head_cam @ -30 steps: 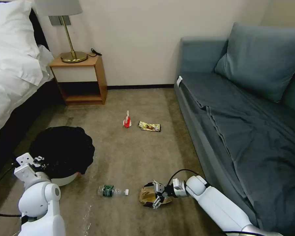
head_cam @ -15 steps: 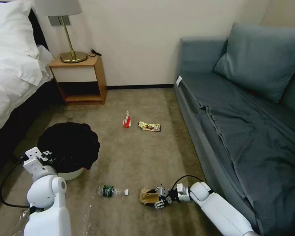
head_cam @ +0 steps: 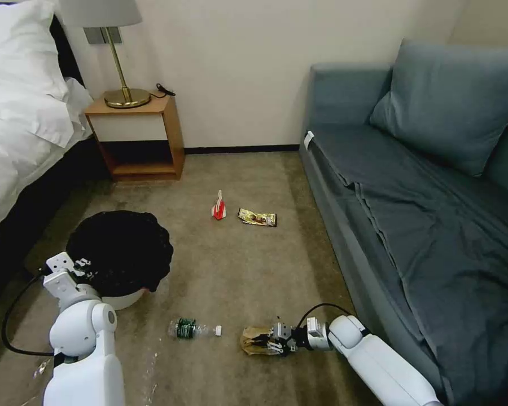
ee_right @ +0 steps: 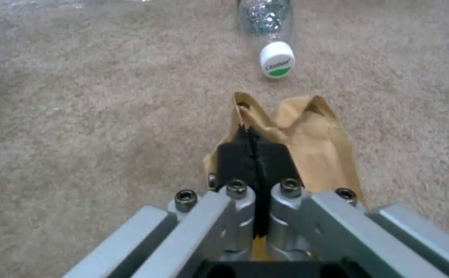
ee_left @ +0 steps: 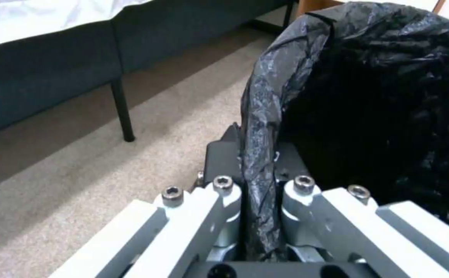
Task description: Pick up the trash bin, then pick up the garbage on the floor and place it into the trash bin.
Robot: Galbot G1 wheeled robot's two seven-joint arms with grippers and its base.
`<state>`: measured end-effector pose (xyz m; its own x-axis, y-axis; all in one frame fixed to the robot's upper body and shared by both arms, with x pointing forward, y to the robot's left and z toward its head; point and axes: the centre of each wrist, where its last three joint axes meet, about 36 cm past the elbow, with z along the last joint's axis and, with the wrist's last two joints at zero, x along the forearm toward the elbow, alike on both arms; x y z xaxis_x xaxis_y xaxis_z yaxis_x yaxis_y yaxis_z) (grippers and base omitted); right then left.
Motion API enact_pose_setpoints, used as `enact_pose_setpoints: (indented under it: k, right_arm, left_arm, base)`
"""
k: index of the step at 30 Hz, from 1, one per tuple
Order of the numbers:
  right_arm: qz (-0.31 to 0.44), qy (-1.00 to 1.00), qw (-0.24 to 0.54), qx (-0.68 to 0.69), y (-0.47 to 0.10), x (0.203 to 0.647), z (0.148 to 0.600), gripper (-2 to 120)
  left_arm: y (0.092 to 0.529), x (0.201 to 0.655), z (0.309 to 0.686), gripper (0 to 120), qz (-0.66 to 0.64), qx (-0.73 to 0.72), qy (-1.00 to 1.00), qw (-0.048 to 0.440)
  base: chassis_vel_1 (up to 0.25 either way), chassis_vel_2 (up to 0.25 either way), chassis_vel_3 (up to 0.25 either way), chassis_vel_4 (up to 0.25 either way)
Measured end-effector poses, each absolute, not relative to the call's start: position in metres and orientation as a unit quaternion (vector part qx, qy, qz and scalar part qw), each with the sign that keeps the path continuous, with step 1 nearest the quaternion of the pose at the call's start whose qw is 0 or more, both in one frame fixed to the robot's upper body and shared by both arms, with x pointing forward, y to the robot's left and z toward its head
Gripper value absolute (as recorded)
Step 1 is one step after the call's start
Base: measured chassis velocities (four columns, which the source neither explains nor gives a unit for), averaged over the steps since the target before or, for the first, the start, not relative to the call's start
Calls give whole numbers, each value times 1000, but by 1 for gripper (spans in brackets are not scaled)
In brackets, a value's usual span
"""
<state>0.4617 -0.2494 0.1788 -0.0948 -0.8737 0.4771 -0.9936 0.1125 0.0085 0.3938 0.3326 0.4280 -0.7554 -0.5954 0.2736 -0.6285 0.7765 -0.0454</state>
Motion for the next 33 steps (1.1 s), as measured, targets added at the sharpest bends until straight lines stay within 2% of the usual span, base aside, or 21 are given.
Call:
enact_pose_setpoints:
  k: [14, 26, 33]
  right_arm:
    - [160, -726, 179, 644, -251, 458, 181, 0]
    - [131, -793, 95, 587, -237, 475, 219, 0]
    - [133, -797, 91, 583, -242, 476, 224, 0]
  left_arm:
    - [332, 386, 430, 5, 65, 329, -934, 122]
    - [331, 386, 428, 5, 68, 328, -934, 122]
    - [330, 389, 427, 5, 69, 326, -935, 123]
  base:
    - [0, 0, 0, 0]
    - [0, 0, 0, 0]
    - [0, 0, 0, 0]
